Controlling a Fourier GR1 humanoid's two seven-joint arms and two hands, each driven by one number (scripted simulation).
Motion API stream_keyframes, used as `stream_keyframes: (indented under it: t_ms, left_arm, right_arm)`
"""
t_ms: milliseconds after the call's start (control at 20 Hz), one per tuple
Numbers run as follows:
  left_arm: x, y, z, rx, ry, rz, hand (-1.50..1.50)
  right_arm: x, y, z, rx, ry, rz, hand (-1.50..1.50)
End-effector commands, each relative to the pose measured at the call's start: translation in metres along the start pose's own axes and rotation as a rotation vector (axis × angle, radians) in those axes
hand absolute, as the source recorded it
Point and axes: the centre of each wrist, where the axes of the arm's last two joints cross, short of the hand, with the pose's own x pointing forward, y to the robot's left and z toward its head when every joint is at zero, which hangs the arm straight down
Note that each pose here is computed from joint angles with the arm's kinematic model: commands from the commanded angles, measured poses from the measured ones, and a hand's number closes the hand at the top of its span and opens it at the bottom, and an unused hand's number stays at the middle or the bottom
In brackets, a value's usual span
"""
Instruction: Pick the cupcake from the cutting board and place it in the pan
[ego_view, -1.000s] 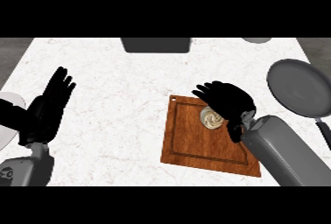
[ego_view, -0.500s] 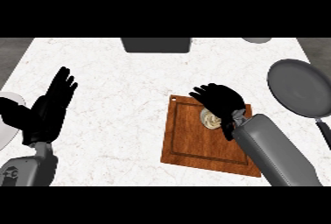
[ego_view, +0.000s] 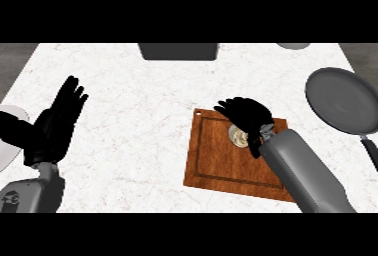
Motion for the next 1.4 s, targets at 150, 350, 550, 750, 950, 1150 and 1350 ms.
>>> stream_keyframes:
  t_ms: [150,350,550,750,950,1150,1350]
  left_arm:
    - [-0.013,0.005,-0.009,0.008,-0.005,-0.003,0.00]
    - [-0.020,0.007,0.001,-0.005,0.014,0.003,0.00]
    - [-0.002,0.003,0.018,-0.011,-0.002,-0.005,0.00]
    - [-0.012,0.010,0.020,-0.005,0.012,-0.002,0.00]
    - [-0.014,0.011,0.003,0.001,0.010,0.003,0.00]
    - [-0.009,0.007,0.007,0.032,0.013,0.010,0.00]
    - [-0.017,-0.001,0.005,0.028,0.010,-0.008,0.00]
  right_arm:
    - [-0.002,0.030,-0.019,0.061,-0.008,-0.002,-1.50]
    - [-0.005,0.032,-0.027,0.011,-0.115,0.023,1.50]
    - [0.012,0.022,-0.042,-0.019,-0.116,0.001,1.50]
    - [-0.003,0.041,-0.033,-0.045,-0.136,-0.039,1.50]
    - [-0.009,0.044,-0.026,-0.053,0.006,-0.158,1.50]
    - [-0.031,0.077,-0.007,-0.061,0.282,-0.388,1.50]
    - [-0.021,0.049,0.013,-0.276,0.363,-0.357,1.50]
